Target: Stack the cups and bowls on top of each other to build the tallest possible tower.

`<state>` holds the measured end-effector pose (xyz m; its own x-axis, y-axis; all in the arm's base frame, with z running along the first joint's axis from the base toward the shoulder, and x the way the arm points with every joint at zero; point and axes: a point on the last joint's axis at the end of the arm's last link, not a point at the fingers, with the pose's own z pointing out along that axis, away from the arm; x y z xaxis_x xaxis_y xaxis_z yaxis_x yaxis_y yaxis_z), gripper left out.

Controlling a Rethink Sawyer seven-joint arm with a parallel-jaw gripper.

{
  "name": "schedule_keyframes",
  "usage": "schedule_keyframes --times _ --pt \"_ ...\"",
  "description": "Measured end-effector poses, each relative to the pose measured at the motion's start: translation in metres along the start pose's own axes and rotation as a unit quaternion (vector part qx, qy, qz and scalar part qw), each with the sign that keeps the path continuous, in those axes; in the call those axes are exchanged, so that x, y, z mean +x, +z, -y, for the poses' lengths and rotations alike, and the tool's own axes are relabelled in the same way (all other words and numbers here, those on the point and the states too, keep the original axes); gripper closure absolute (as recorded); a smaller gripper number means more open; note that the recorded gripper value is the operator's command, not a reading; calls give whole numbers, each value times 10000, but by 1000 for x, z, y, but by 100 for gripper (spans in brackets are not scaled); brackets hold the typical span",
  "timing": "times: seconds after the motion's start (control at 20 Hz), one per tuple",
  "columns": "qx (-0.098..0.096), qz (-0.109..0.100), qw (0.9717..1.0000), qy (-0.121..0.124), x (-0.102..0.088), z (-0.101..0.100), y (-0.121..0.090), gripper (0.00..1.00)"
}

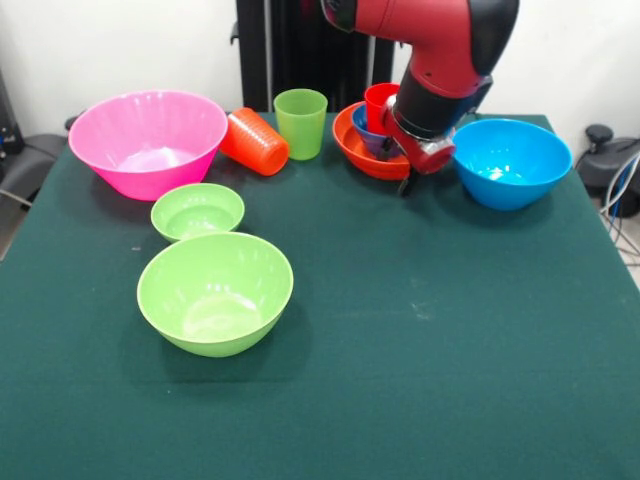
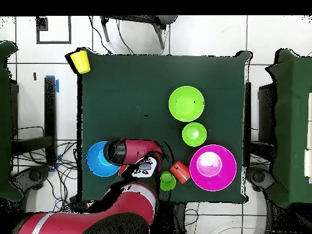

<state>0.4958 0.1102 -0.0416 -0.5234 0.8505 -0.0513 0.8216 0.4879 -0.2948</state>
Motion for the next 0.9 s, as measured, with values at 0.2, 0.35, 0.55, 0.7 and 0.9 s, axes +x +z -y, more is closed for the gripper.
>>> schedule_keyframes --times 0.2,0.35,0.55,0.7,0.9 --pt "-19 1 10000 -7 1 0 1 0" --pt "-41 14 10000 -11 2 -1 3 0" --pt "-146 79 9999 -24 2 -3 7 0" --pt "-232 128 9996 -45 3 -6 14 0" --pt "-262 147 9995 -49 3 -6 14 0"
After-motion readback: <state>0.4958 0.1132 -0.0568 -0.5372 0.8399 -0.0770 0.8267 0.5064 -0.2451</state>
